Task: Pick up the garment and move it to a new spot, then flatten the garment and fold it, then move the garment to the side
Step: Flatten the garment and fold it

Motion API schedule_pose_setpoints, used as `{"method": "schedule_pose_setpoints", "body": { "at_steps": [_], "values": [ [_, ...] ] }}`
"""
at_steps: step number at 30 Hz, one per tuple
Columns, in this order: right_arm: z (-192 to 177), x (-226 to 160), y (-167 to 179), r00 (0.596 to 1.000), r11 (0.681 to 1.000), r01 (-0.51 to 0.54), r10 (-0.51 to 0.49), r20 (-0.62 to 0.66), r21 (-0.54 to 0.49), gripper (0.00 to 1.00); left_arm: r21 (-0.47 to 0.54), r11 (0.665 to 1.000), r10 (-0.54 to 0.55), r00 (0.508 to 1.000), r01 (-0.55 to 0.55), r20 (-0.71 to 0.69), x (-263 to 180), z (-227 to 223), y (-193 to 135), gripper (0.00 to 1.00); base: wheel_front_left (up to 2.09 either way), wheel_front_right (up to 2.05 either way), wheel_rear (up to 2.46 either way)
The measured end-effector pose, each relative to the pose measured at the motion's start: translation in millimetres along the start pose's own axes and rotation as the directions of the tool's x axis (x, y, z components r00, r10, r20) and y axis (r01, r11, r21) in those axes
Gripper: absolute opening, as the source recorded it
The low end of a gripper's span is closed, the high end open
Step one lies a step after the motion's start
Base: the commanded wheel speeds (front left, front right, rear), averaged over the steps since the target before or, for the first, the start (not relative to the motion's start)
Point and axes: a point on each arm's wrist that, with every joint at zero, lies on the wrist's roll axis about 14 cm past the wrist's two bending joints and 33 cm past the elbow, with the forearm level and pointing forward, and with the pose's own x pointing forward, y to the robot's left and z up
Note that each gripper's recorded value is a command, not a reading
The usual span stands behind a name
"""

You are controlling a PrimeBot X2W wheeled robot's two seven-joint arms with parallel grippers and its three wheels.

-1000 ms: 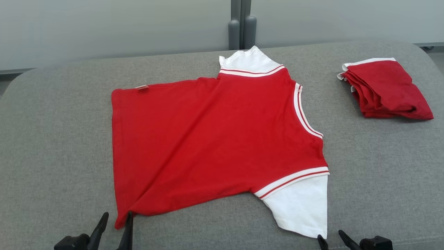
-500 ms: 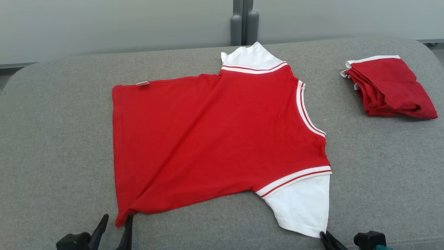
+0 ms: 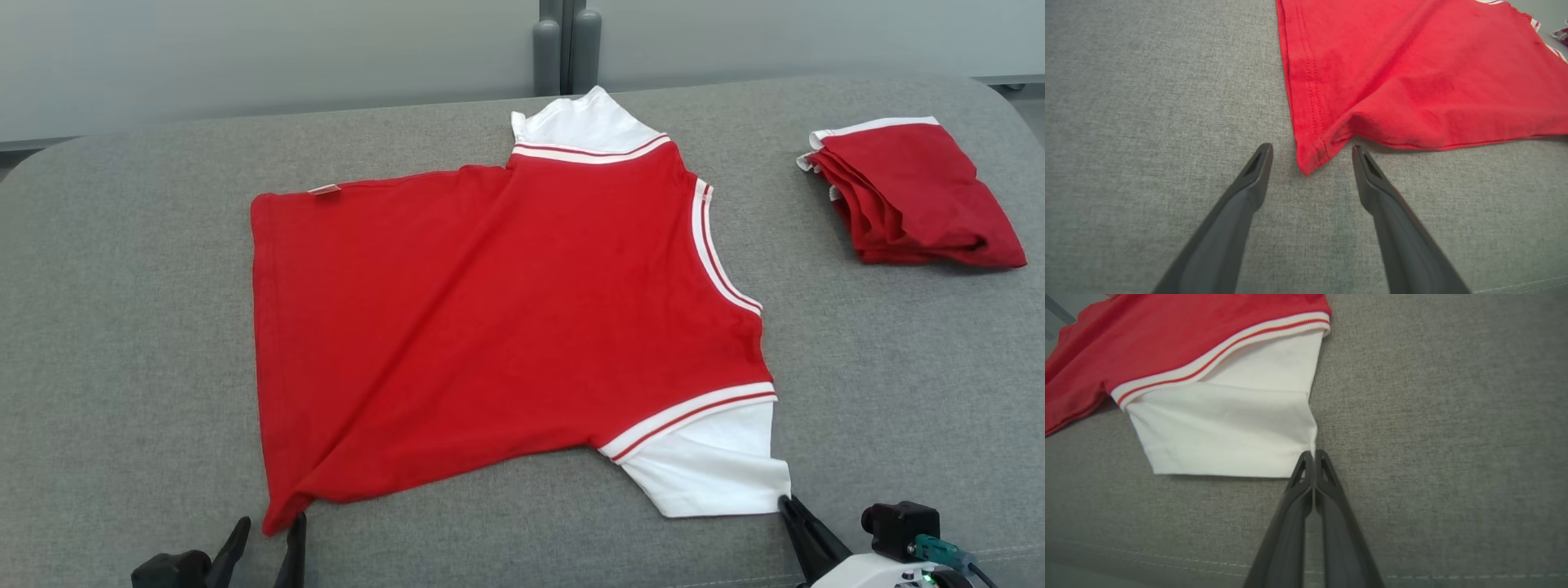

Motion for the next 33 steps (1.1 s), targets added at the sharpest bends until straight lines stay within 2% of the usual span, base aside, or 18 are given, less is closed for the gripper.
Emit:
{"method": "schedule_pose_setpoints", "body": {
  "at_steps": [7, 8, 9, 10, 12, 13, 14, 18, 22, 24, 27, 33],
  "values": [
    [6, 2, -11, 1.0, 1.0, 0.022, -0.021, 0.013, -0.012, 0.0, 0.008, 1.0, -0.016, 1.0, 0.016, 0.002, 13, 5, -4, 1.0, 0.0, 0.0, 0.0],
    [6, 2, -11, 1.0, 1.0, 0.023, -0.023, 0.012, -0.013, 0.0, 0.006, 1.0, -0.017, 1.0, 0.017, -0.002, 14, 4, -4, 0.93, 0.0, 0.0, 0.0],
    [6, 2, -12, 1.0, 1.0, 0.024, -0.024, 0.011, -0.013, 0.0, 0.002, 1.0, -0.017, 1.0, 0.017, -0.007, 14, 2, -5, 0.82, 0.0, 0.0, 0.0],
    [5, 2, -12, 1.0, 1.0, 0.026, -0.025, 0.009, -0.013, 0.0, 0.001, 1.0, -0.017, 1.0, 0.017, -0.012, 13, 1, -5, 0.65, 0.0, 0.0, 0.0],
    [5, 1, -13, 1.0, 1.0, 0.027, -0.027, 0.008, -0.013, 0.0, 0.001, 1.0, -0.018, 1.0, 0.018, -0.021, 13, -2, -5, 0.25, 0.0, 0.0, 0.0],
    [5, 1, -14, 1.0, 0.999, 0.029, -0.029, 0.008, -0.014, 0.0, 0.0, 1.0, -0.018, 1.0, 0.018, -0.024, 13, -3, -6, 0.09, 0.0, 0.0, 0.0],
    [5, 1, -16, 0.999, 0.999, 0.033, -0.033, 0.009, -0.015, 0.0, -0.003, 1.0, -0.018, 0.999, 0.018, -0.026, 13, -4, -6, 0.0, 0.0, 0.0, 0.0],
    [11, 1, -22, 0.998, 0.999, 0.051, -0.051, 0.03, -0.009, 0.0, -0.003, 1.0, -0.028, 0.999, 0.028, -0.024, 14, -3, -8, 0.0, 0.0, 0.0, 0.0],
    [32, 3, -33, 0.991, 0.995, 0.083, -0.088, 0.102, 0.054, 0.0, 0.022, 0.999, -0.05, 0.999, 0.05, 0.001, 16, 7, -11, 0.0, 0.0, 0.0, 0.0],
    [50, 4, -35, 0.984, 0.993, 0.073, -0.086, 0.158, 0.09, 0.0, 0.095, 0.993, -0.068, 0.997, 0.07, -0.02, 13, 6, -6, 0.0, 0.0, 0.0, 0.0],
    [75, 6, -32, 0.97, 0.989, 0.039, -0.072, 0.232, 0.144, 0.0, 0.153, 0.984, -0.084, 0.995, 0.092, -0.057, 10, 3, -2, 0.0, 0.0, 0.0, 0.0],
    [104, 8, -27, 0.959, 0.979, -0.032, -0.026, 0.283, 0.199, 0.0, 0.194, 0.972, -0.123, 0.991, 0.131, -0.054, 12, 18, -4, 0.0, 0.0, 0.0, 0.0]
  ]
}}
